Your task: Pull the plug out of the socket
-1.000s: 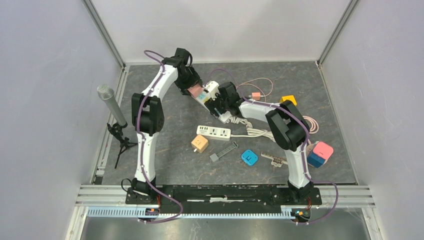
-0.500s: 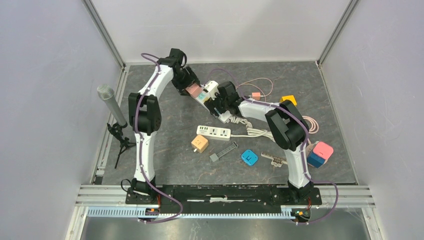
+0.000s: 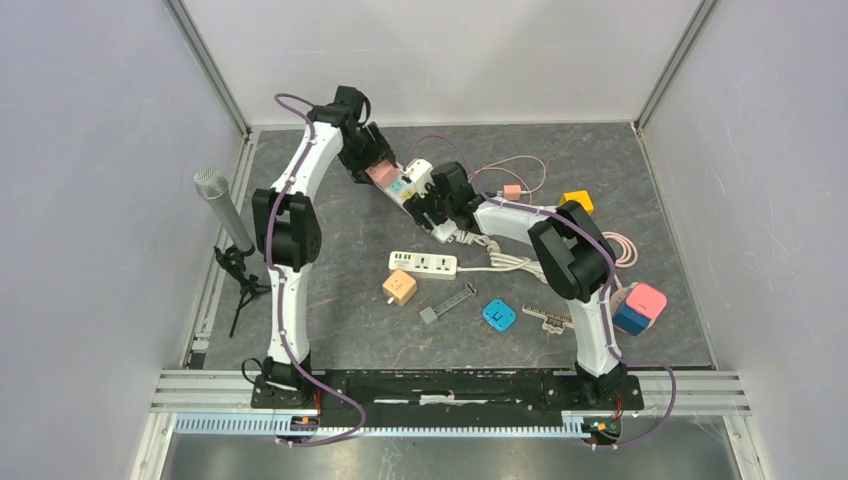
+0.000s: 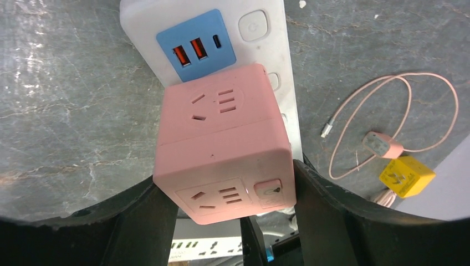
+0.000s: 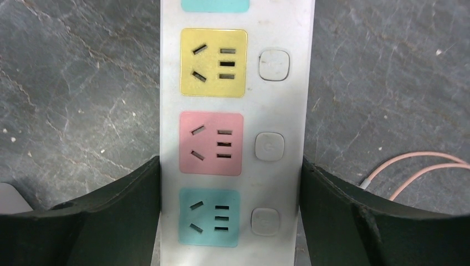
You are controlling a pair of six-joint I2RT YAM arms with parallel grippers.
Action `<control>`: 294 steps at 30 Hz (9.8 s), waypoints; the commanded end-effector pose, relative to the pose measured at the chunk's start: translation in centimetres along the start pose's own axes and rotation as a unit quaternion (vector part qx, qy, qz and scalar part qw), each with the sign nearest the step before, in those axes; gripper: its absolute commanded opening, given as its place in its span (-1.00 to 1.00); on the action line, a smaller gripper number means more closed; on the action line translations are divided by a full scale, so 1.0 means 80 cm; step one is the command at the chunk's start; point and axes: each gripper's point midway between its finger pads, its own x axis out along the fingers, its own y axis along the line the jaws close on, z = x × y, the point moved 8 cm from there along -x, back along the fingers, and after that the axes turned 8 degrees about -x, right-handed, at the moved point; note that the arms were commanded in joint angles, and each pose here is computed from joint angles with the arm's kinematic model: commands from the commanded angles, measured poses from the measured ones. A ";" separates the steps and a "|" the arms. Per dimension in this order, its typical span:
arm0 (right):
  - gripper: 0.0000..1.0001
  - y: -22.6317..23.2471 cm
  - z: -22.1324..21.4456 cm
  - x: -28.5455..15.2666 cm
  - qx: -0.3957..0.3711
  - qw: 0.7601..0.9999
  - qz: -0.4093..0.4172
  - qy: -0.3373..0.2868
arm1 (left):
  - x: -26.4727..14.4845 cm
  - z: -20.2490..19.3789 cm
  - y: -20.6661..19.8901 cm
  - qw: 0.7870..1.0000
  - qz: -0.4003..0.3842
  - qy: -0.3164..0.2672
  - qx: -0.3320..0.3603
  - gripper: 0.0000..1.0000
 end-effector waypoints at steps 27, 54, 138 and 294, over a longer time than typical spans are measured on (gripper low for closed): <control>-1.00 0.032 -0.099 0.027 -0.013 0.987 0.031 0.160 | -0.081 0.009 -0.036 0.989 -0.130 -0.016 0.075 -0.42; 0.11 -0.006 0.029 0.017 0.051 0.997 0.042 0.043 | -0.061 0.006 0.028 0.995 -0.076 -0.008 0.068 -0.41; 0.85 -0.095 -0.154 -0.504 0.504 0.673 -0.487 0.238 | -0.148 -0.075 0.028 0.970 -0.132 0.002 0.205 1.00; -1.00 -0.162 -0.123 -0.304 0.465 0.852 -0.223 0.095 | 0.172 -0.441 -0.138 0.955 -0.179 0.217 0.094 -0.22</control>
